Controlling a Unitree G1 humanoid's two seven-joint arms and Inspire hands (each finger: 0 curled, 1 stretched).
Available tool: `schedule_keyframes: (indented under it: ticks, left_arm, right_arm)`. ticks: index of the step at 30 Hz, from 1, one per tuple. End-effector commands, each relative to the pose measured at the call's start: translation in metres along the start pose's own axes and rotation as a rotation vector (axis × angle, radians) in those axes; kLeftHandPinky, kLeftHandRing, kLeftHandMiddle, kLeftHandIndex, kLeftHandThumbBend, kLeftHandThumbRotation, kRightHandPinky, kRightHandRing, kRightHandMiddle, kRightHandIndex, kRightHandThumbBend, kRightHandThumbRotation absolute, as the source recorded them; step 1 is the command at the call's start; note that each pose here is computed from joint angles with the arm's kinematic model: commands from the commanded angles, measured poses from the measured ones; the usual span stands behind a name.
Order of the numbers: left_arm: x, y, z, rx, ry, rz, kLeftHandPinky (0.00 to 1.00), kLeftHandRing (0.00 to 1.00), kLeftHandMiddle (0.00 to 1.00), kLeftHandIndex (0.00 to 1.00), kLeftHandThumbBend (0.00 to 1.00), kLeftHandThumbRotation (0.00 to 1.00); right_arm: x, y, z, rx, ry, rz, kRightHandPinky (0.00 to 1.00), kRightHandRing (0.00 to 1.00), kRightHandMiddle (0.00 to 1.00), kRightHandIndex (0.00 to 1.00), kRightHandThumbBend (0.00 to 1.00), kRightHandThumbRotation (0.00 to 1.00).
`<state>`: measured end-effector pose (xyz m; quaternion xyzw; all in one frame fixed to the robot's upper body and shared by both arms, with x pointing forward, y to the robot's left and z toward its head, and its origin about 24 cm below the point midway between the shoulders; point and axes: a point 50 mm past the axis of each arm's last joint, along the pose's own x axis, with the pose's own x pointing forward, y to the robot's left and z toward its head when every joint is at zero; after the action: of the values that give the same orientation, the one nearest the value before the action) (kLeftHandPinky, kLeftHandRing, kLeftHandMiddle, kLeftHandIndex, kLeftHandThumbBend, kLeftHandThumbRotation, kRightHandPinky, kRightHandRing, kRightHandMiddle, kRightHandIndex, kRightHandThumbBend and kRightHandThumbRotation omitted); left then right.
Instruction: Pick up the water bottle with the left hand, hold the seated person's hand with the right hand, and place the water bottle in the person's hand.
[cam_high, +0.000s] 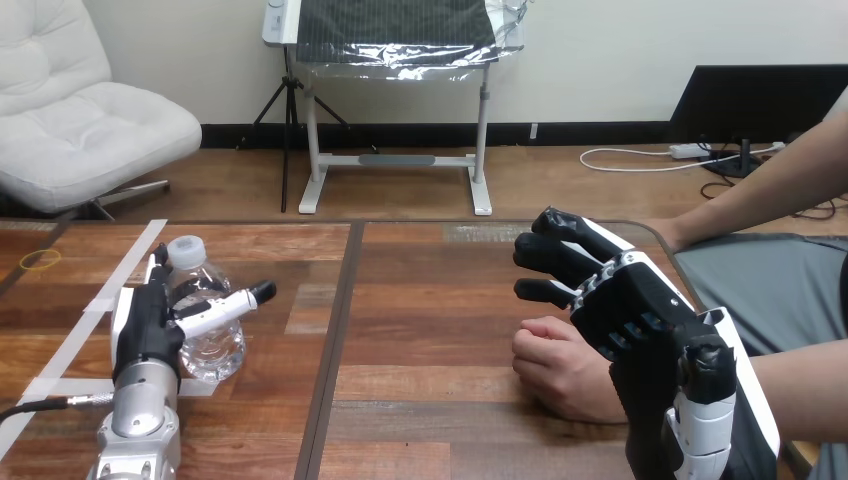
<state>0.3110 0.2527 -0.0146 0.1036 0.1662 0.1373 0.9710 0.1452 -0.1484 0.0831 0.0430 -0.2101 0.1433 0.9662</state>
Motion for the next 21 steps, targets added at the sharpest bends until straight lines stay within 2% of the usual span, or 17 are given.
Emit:
schedule_keyframes:
  ticks: [1,12,21]
  left_arm:
    - [0.0115,-0.0130,0.0361,0.005,-0.086,-0.028,0.93,1.00,1.00,1.00,1.00,0.12]
    - [0.0123,-0.0163,0.0377,-0.008,-0.072,-0.023,0.91,0.98,1.00,1.00,1.00,0.09]
    - [0.0133,-0.0189,0.0386,-0.009,-0.046,0.008,0.82,0.92,0.95,0.95,0.96,0.09]
  right_arm:
    - [0.0093,-0.0015,0.0115,-0.015,-0.078,0.006,0.76,0.82,0.80,0.81,0.80,1.00]
    - [0.0090,-0.0011,0.0121,-0.012,-0.073,0.002,0.76,0.82,0.79,0.81,0.81,1.00]
    - [0.0088,-0.0012,0.0127,-0.017,-0.073,0.000,0.77,0.82,0.79,0.81,0.80,1.00]
